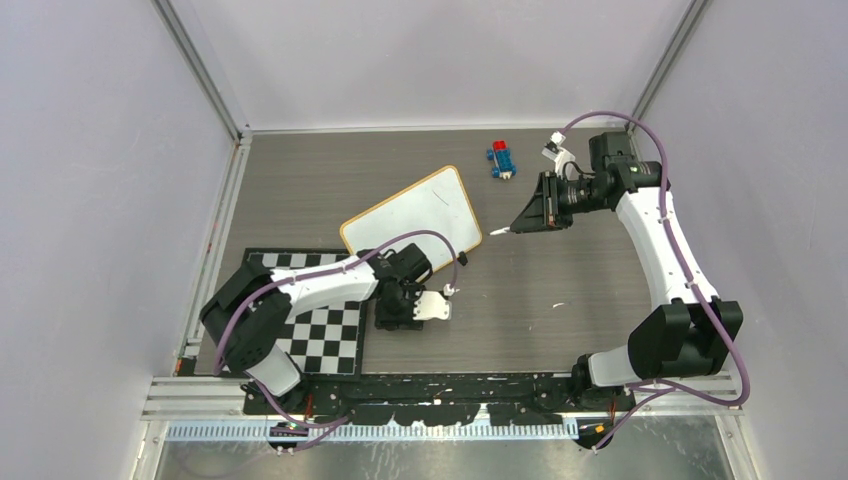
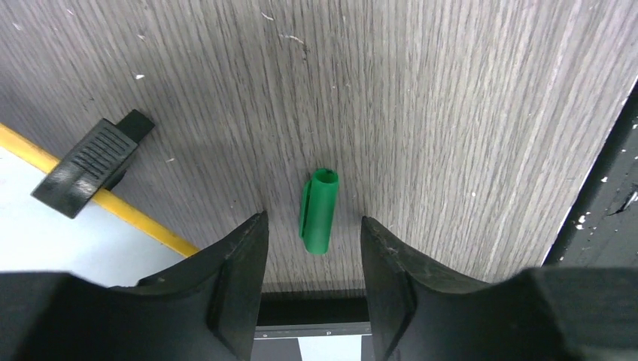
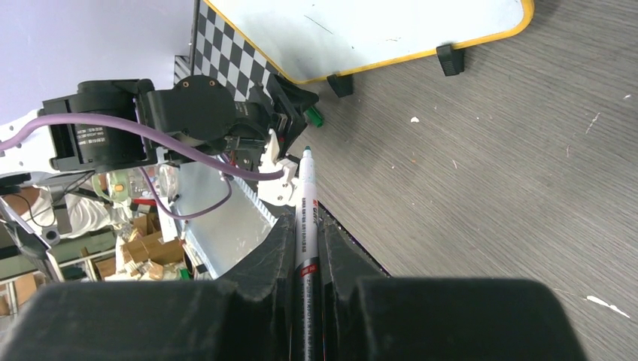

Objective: Write a sentence on the whiteboard
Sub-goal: Place the pen cap at the center of the board.

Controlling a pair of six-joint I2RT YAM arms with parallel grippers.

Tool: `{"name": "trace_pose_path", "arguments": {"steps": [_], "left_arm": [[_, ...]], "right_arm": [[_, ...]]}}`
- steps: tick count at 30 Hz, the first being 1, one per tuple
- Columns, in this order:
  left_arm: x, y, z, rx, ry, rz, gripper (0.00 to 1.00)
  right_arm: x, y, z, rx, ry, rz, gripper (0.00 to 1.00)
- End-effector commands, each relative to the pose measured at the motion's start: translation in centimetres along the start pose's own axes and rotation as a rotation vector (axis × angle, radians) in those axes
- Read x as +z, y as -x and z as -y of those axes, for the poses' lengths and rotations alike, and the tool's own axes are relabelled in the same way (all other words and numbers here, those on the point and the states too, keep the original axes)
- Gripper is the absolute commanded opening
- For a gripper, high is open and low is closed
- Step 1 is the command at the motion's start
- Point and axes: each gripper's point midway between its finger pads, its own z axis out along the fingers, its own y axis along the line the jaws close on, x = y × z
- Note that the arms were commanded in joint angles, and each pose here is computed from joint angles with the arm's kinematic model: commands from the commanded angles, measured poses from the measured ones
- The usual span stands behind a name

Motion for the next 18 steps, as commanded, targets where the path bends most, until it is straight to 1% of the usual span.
{"name": "trace_pose_path", "arguments": {"steps": [1, 5, 9, 13, 18], "left_arm": [[-2.3, 2.6, -1.0, 0.049, 0.038, 0.051, 0.53], [-4.5, 4.4, -0.8, 0.08, 0.012, 0.08, 0.58], [-5.4, 5.7, -1.8, 0.159, 0.034, 0.081, 0.62], [-4.9, 6.1, -3.2, 0.286, 0.052, 0.061, 0.65], [-3.8, 7.3, -4.1, 0.414, 0.036, 0.078, 0.65]], "right_arm": [[-0.7, 0.4, -0.7, -0.033, 0.002, 0.045, 0.0], [-0.6, 0.3, -0.7, -0.03, 0.001, 0.044, 0.0], [-0.6, 0.4, -0.7, -0.029, 0.003, 0.043, 0.0], [-0.8, 0.5, -0.7, -0.033, 0.002, 0.048, 0.0], [-1.5, 1.1, -1.1, -0.055, -0.002, 0.076, 0.0]]}}
